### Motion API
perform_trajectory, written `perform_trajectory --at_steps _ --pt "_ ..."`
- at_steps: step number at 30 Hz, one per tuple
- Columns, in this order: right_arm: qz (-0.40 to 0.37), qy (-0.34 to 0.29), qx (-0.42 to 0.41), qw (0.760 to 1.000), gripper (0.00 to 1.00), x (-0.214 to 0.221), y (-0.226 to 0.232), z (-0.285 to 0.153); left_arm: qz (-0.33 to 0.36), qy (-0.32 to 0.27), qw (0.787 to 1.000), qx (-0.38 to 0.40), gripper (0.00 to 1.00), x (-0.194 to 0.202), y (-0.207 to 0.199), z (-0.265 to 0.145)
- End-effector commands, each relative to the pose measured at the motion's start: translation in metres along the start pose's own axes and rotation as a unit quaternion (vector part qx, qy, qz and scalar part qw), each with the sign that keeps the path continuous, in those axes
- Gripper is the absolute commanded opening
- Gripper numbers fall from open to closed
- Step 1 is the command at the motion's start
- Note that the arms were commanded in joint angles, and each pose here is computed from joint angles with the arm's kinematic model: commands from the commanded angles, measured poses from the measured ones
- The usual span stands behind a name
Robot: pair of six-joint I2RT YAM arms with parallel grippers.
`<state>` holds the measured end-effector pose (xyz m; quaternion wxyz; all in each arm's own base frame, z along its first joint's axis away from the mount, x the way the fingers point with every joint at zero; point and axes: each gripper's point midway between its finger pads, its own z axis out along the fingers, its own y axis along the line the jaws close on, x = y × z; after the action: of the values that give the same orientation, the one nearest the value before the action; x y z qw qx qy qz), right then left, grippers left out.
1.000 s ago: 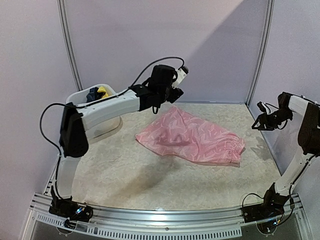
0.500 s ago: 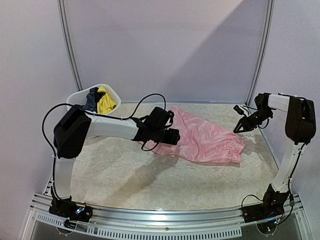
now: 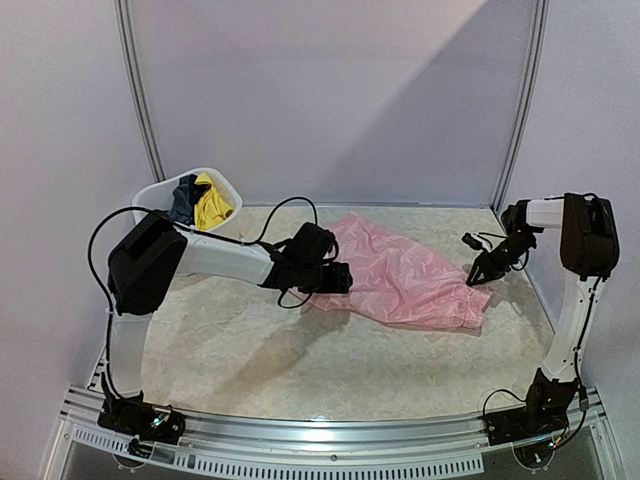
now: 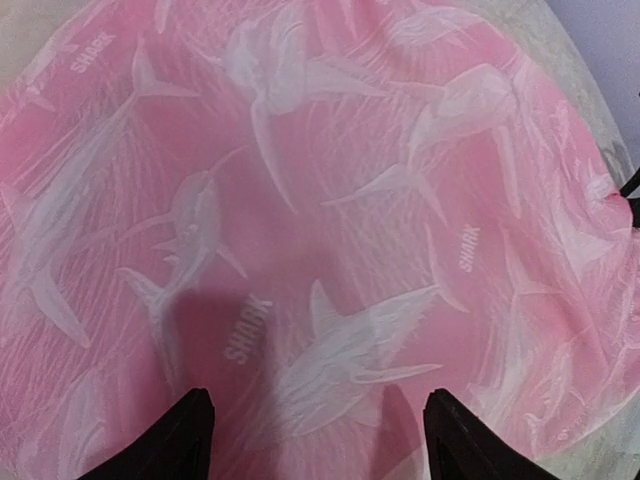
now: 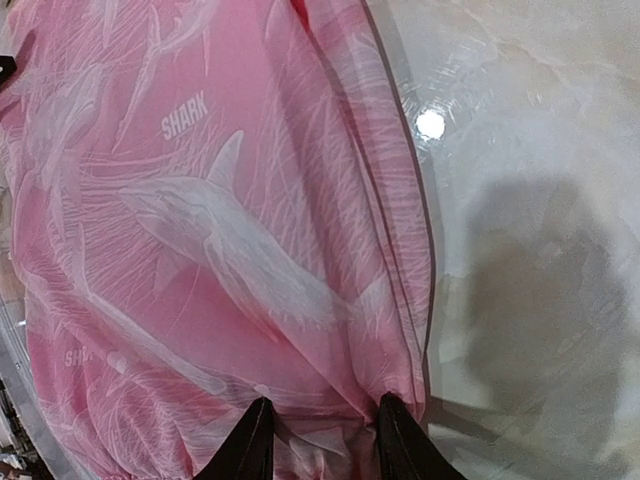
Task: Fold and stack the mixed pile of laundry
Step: Smooth out the rectangle-folded shorts at the center of the board.
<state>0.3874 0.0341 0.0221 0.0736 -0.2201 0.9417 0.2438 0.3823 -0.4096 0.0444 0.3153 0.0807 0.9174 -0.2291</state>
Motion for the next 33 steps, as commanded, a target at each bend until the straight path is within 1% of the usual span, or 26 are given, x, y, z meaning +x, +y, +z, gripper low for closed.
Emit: perform_trajectory --at_steps 1,8,13,21,26,31,33 --pt "0.012 0.04 0.023 0.999 0.37 0.02 -0.016 0.017 -0.005 0.016 0.999 -0.035 0.74 0.0 0.027 -0.009" --pt "0.017 0.065 0.032 0.997 0.37 0.042 -0.013 0.021 0.025 0.028 0.997 -0.073 0.75 -0.001 0.05 -0.014" --pt "0.018 0.082 0.034 0.996 0.37 0.059 -0.005 0.019 0.029 0.03 0.995 -0.089 0.75 -0.009 0.065 -0.019" --pt "0.017 0.086 0.025 0.996 0.38 0.072 0.014 0.008 0.051 0.026 0.992 -0.113 0.76 -0.027 0.087 -0.025" --pt "0.016 0.082 0.019 0.996 0.39 0.072 0.025 -0.002 0.056 0.009 0.99 -0.126 0.77 -0.049 0.097 -0.034" --pt "0.005 0.049 0.035 0.998 0.43 0.056 0.036 -0.031 0.082 -0.033 0.988 -0.124 0.78 -0.087 0.083 -0.065" --pt "0.003 0.036 0.043 0.998 0.46 0.047 0.039 -0.043 0.097 -0.051 0.987 -0.115 0.79 -0.102 0.072 -0.082"
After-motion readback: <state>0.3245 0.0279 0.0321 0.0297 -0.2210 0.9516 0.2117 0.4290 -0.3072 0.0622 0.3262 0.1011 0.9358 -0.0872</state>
